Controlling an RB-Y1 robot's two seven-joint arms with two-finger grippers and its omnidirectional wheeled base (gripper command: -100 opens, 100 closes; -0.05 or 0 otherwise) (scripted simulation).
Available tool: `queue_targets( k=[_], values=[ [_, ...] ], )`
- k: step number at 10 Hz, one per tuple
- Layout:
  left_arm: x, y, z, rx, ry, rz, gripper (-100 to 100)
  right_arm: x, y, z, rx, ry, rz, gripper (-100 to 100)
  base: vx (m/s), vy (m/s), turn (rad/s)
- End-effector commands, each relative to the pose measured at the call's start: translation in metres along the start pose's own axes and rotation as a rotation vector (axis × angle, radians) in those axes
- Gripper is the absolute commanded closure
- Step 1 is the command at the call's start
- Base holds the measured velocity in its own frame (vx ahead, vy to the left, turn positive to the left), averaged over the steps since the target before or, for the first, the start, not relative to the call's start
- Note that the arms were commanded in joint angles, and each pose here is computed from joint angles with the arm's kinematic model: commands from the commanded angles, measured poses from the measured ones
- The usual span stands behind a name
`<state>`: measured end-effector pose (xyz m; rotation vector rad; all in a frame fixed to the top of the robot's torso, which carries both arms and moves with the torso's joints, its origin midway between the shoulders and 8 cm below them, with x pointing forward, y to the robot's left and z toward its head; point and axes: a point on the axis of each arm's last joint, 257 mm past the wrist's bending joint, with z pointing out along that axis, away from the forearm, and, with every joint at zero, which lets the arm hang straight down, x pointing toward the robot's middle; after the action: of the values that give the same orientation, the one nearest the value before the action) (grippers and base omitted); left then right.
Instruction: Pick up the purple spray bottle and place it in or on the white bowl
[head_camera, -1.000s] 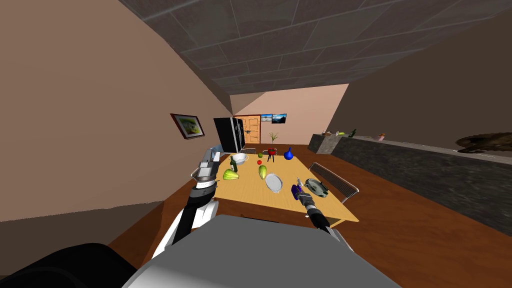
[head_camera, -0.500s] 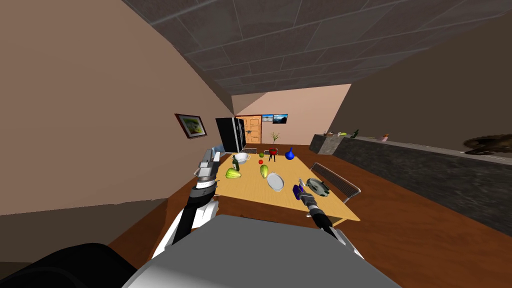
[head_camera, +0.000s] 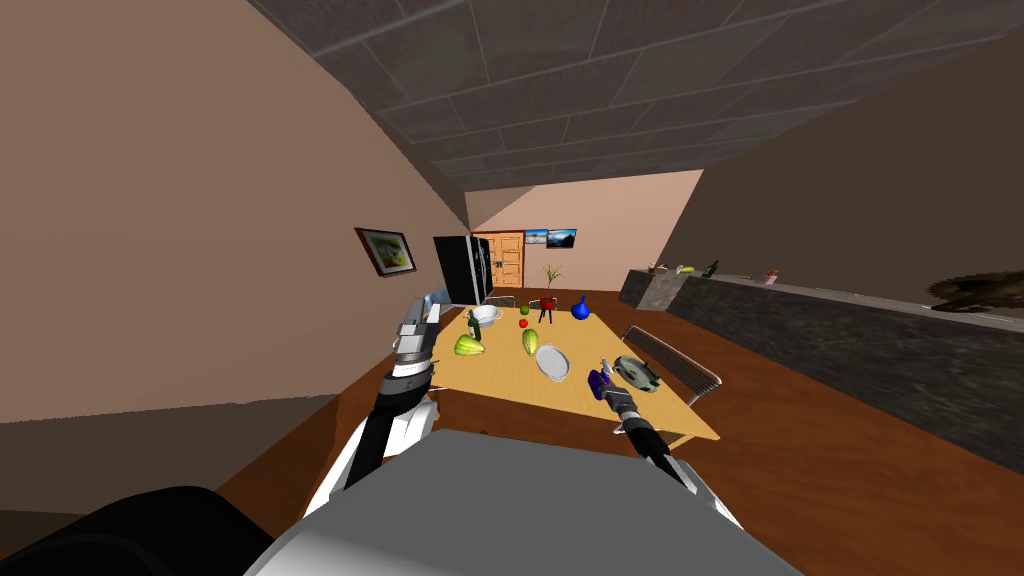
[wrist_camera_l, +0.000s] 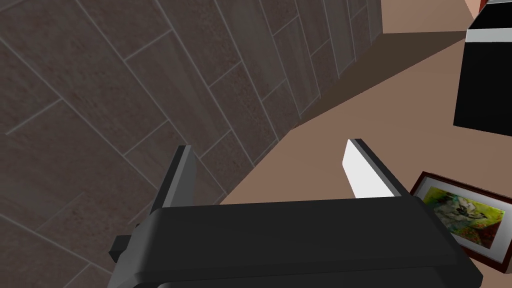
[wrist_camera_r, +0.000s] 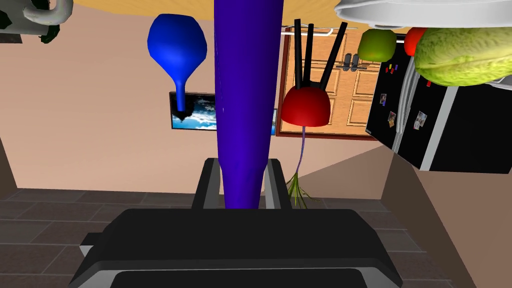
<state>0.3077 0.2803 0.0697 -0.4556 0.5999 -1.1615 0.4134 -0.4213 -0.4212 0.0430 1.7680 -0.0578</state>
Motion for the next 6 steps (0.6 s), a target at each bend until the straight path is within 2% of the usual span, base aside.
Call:
queue_targets(
  k=[1, 3, 6],
  values=[
    [0.000, 0.000, 0.000, 0.000, 0.000, 0.000, 0, -0.014, 0.005, 0.013, -0.003, -0.028, 0.014, 100, -0.116, 0.000, -0.152],
    [0.000, 0.000, 0.000, 0.000, 0.000, 0.000, 0, -0.026, 0.008, 0.023, -0.006, -0.050, 0.022, 100, -0.193, 0.008, -0.102],
    [0.000, 0.000, 0.000, 0.000, 0.000, 0.000, 0, -0.058, 0.018, 0.048, -0.017, -0.108, 0.047, 100, -0.216, -0.016, -0.152]
  ],
)
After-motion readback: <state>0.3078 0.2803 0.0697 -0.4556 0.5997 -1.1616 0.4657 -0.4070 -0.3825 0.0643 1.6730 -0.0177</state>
